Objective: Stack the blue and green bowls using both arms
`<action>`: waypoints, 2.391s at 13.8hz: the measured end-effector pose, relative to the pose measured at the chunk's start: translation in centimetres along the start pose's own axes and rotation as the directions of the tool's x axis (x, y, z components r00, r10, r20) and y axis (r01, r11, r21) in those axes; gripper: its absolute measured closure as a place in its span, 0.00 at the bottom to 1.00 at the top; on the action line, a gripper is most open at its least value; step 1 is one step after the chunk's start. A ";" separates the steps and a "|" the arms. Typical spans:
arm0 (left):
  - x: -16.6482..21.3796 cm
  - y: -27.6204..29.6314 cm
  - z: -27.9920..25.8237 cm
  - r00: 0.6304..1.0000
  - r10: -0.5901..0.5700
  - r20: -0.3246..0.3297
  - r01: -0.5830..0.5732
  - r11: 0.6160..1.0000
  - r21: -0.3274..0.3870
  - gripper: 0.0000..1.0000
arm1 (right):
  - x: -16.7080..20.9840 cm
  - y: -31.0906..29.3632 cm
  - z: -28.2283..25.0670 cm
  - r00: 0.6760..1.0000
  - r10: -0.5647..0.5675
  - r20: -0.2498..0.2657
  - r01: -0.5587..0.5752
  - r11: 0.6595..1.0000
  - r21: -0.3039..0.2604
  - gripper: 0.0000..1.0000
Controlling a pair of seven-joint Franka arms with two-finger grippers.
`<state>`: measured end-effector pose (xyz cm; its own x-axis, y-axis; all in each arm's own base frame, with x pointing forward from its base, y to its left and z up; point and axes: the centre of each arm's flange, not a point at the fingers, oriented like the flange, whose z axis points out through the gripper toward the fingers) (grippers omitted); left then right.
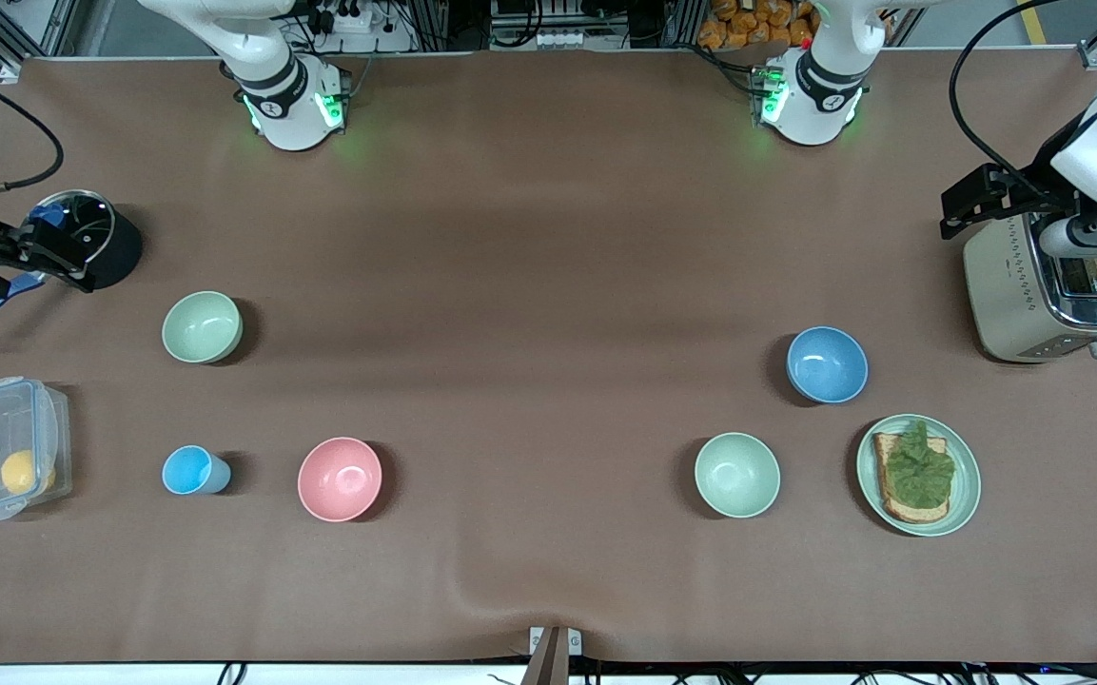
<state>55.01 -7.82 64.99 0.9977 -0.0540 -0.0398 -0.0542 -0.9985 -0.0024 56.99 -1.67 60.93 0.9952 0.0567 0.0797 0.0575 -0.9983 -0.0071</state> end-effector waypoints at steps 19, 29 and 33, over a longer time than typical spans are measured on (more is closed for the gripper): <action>10.7 -4.4 17.2 0.993 -0.081 0.087 0.081 0.997 0.002 0.00 | -0.2 12.1 18.7 0.946 0.060 0.319 -0.080 0.996 0.050 0.00; 11.8 -6.0 38.7 0.956 -0.097 0.278 0.104 0.995 -0.011 0.00 | -6.6 15.7 31.9 0.972 0.059 0.228 -0.081 0.993 0.088 0.04; 10.4 -5.7 42.0 0.942 -0.092 0.324 0.101 0.995 -0.010 0.00 | -8.1 15.2 34.5 0.975 0.063 0.212 -0.081 0.994 0.080 0.15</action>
<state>64.07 -2.47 22.66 0.9317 0.0428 -0.3607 0.0472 -0.9989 0.0035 52.53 -16.91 25.73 0.9910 -0.0048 -0.1341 -0.0174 -0.9955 -0.0930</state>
